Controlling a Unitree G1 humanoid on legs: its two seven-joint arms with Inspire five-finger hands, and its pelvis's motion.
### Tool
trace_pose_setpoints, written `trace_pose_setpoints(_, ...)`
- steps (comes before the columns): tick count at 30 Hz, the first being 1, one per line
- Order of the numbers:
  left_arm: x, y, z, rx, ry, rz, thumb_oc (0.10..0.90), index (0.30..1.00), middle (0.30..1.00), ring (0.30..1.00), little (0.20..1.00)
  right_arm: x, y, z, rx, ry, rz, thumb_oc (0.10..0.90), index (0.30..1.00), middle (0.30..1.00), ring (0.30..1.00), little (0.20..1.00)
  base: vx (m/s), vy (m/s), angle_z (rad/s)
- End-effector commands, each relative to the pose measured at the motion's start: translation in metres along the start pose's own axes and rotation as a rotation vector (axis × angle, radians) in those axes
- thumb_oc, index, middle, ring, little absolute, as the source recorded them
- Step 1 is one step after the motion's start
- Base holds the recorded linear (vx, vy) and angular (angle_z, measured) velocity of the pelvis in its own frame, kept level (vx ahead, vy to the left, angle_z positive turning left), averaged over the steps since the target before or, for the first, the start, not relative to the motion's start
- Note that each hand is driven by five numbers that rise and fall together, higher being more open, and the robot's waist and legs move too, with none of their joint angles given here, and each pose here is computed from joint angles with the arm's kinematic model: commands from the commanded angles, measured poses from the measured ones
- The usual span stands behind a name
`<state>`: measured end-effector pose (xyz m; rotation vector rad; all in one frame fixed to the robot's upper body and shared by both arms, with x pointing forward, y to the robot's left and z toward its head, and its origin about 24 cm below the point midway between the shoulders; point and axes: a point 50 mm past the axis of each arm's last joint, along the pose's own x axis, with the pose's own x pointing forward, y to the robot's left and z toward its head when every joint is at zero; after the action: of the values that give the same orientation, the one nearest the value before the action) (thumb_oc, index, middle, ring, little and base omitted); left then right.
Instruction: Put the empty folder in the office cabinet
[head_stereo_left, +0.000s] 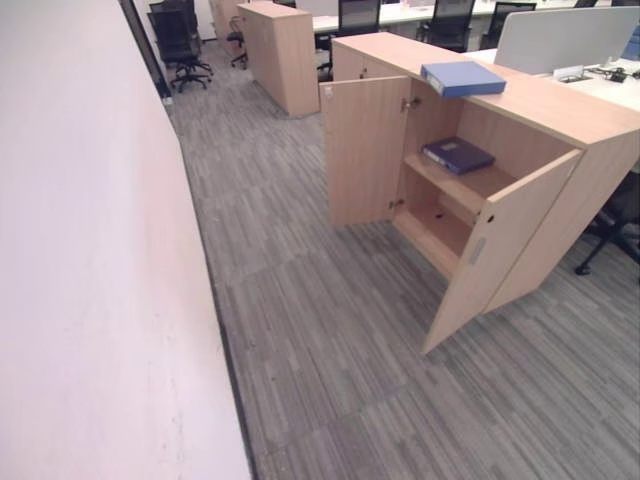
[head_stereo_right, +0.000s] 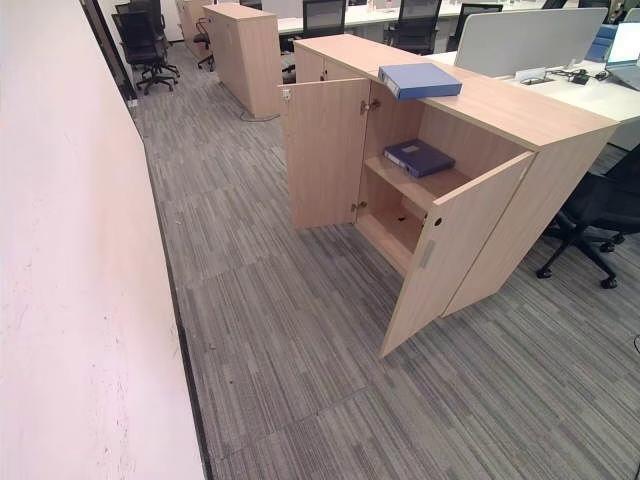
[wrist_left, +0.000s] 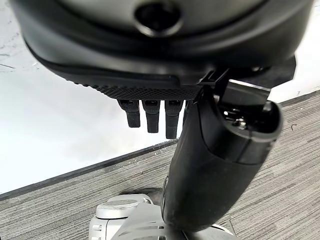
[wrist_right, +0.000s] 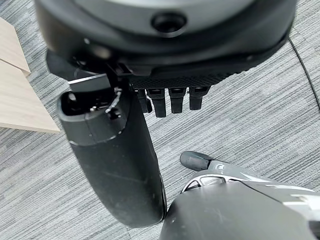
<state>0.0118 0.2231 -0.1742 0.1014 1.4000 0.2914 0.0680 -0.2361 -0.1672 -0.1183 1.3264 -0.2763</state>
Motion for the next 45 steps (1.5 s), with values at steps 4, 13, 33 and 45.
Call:
trace_pose_setpoints(4,0.002,-0.001,0.012,0.039,-0.022,0.017,0.8,0.9,0.9,0.9,0.9,0.001,-0.012,0.016,-0.048,-0.028,-0.051,0.8,0.9,0.9,0.9,0.9,0.0,0.0,0.0)
trace_pose_setpoints(13,0.002,-0.001,0.017,0.108,-0.047,0.01,0.8,0.9,0.9,0.9,0.9,0.001,-0.012,0.014,0.018,-0.032,-0.052,0.8,0.9,0.9,0.9,0.9,0.0,0.0,0.0)
trace_pose_setpoints(33,0.003,0.0,0.039,-0.027,-0.107,0.001,0.8,0.9,0.9,0.9,0.9,0.001,-0.023,0.021,0.079,-0.055,-0.062,0.8,0.9,0.9,0.9,0.9,0.02,-0.045,0.0)
trace_pose_setpoints(45,0.0,0.002,-0.008,-0.084,0.044,0.014,0.8,0.9,0.9,0.9,0.9,0.001,-0.028,0.016,0.011,-0.057,-0.063,0.8,0.9,0.9,0.9,0.9,0.32,0.123,-0.2)
